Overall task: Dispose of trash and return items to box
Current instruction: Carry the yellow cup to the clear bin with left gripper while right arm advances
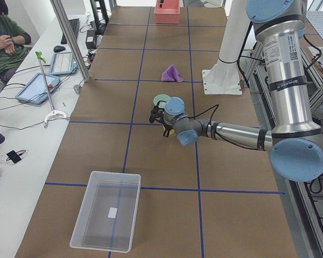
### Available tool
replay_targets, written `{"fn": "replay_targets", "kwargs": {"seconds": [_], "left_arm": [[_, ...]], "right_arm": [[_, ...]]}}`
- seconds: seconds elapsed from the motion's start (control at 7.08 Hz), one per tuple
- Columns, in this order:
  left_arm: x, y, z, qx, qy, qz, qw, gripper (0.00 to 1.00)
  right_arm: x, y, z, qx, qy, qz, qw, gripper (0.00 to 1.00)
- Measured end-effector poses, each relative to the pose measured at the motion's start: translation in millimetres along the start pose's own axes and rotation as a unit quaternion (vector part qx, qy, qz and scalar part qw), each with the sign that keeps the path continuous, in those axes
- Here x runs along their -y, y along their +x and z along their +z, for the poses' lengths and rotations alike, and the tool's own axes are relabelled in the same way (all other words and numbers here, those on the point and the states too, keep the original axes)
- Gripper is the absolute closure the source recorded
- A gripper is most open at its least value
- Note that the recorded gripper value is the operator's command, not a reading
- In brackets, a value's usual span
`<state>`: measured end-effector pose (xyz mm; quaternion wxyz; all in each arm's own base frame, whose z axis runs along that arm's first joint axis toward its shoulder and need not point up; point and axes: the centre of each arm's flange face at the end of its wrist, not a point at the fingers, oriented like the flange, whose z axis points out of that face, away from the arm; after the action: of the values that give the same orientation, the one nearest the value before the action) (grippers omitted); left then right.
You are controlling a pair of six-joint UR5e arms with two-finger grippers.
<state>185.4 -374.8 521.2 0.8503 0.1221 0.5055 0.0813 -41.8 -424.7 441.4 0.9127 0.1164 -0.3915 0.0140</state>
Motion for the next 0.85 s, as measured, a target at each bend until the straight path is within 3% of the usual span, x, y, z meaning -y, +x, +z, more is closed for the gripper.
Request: {"fn": "replay_targets", "kwargs": {"seconds": [0.28, 0.56, 0.85], "left_arm": [[17.5, -34.6, -37.1, 0.019, 0.03, -0.035, 0.9988, 1.0], [56.0, -79.8, -84.6, 0.08, 0.04, -0.024, 0.9957, 1.0], [120.2, -132.3, -152.0, 0.144, 0.02, 0.006, 0.9893, 1.0]], "right_arm": [[4.6, -9.2, 0.3, 0.005, 0.002, 0.004, 1.0, 0.0], [19.8, -49.7, 7.1, 0.013, 0.008, 0.019, 0.9997, 0.0], [26.7, -106.9, 28.1, 0.007, 0.016, 0.037, 0.9992, 0.0]]}}
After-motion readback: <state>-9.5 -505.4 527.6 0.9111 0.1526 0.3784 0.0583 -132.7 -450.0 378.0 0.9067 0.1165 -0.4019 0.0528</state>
